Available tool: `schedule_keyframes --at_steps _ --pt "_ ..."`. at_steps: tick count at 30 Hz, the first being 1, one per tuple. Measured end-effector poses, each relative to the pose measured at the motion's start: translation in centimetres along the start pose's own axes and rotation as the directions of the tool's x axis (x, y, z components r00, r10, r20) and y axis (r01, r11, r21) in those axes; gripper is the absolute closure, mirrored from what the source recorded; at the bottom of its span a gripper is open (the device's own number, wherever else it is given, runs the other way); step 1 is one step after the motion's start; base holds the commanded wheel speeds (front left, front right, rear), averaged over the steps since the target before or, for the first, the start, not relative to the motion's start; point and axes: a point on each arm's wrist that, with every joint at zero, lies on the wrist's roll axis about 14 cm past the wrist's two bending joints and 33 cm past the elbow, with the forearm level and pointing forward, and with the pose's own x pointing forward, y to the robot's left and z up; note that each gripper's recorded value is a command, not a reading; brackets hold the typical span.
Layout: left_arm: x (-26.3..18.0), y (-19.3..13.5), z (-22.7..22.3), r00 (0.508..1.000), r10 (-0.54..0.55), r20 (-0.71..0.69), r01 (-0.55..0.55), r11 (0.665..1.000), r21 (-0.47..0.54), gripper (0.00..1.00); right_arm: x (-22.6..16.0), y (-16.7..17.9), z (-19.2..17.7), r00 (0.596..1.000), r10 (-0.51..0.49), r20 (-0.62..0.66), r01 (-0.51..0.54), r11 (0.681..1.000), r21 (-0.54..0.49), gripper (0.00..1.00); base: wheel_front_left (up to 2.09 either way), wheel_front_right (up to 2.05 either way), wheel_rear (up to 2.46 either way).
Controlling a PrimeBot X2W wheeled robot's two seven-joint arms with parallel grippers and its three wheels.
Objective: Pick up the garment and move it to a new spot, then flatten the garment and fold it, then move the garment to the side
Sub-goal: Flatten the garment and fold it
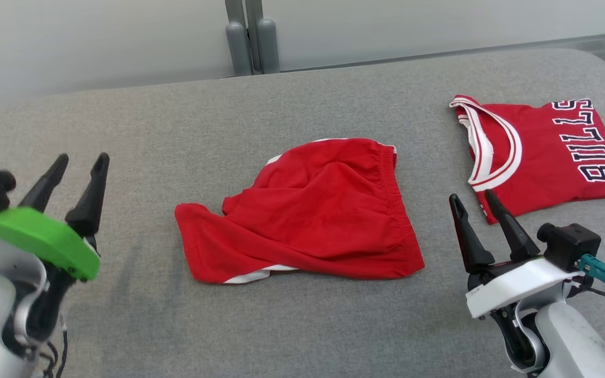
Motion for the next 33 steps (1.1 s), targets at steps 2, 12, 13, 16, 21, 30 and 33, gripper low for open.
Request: schedule_keyframes --at_steps 2,12,13,16,21,30,33 --pt "-1.6 0.4 -0.3 0.996 0.039 0.078 -0.039 0.999 0.007 0.0 -0.1 0.4 0.0 1.0 0.01 0.0 -0.01 1.0 0.002 0.0 0.0 0.0 0.0" --pt "-6.1 -1.2 -1.9 0.948 0.159 0.276 -0.141 0.987 -0.083 0.0 -0.3 0.8 -0.6 1.0 0.02 -0.015 -0.02 1.0 0.012 0.0 0.0 0.0 0.0" --pt "-6.3 -1.2 -1.7 0.943 0.16 0.293 -0.15 0.987 -0.058 0.0 -0.3 0.8 -0.7 1.0 0.019 -0.018 -0.019 1.0 0.014 0.0 0.0 0.0 0.0" --pt "-6.8 -1.8 -2.0 0.933 0.169 0.316 -0.171 0.985 -0.021 0.0 -0.4 0.7 -1.2 0.999 0.015 -0.031 -0.014 1.0 0.018 0.0 0.0 0.0 0.0" --pt "-7.0 -2.0 -2.7 0.932 0.168 0.32 -0.168 0.985 -0.03 0.0 -0.4 1.1 -2.3 0.997 0.03 -0.077 -0.029 0.999 0.019 0.0 0.0 0.0 0.0" --pt "-7.1 -1.8 -3.4 0.933 0.165 0.321 -0.167 0.986 -0.021 0.0 -0.2 2.3 -6.0 0.951 0.081 -0.298 -0.073 0.997 0.036 0.0 0.0 0.0 0.0" --pt "-7.1 -1.7 -3.7 0.934 0.168 0.315 -0.169 0.985 -0.022 0.0 -0.6 2.6 -7.8 0.913 0.093 -0.397 -0.076 0.995 0.057 0.0 0.0 0.0 0.0"
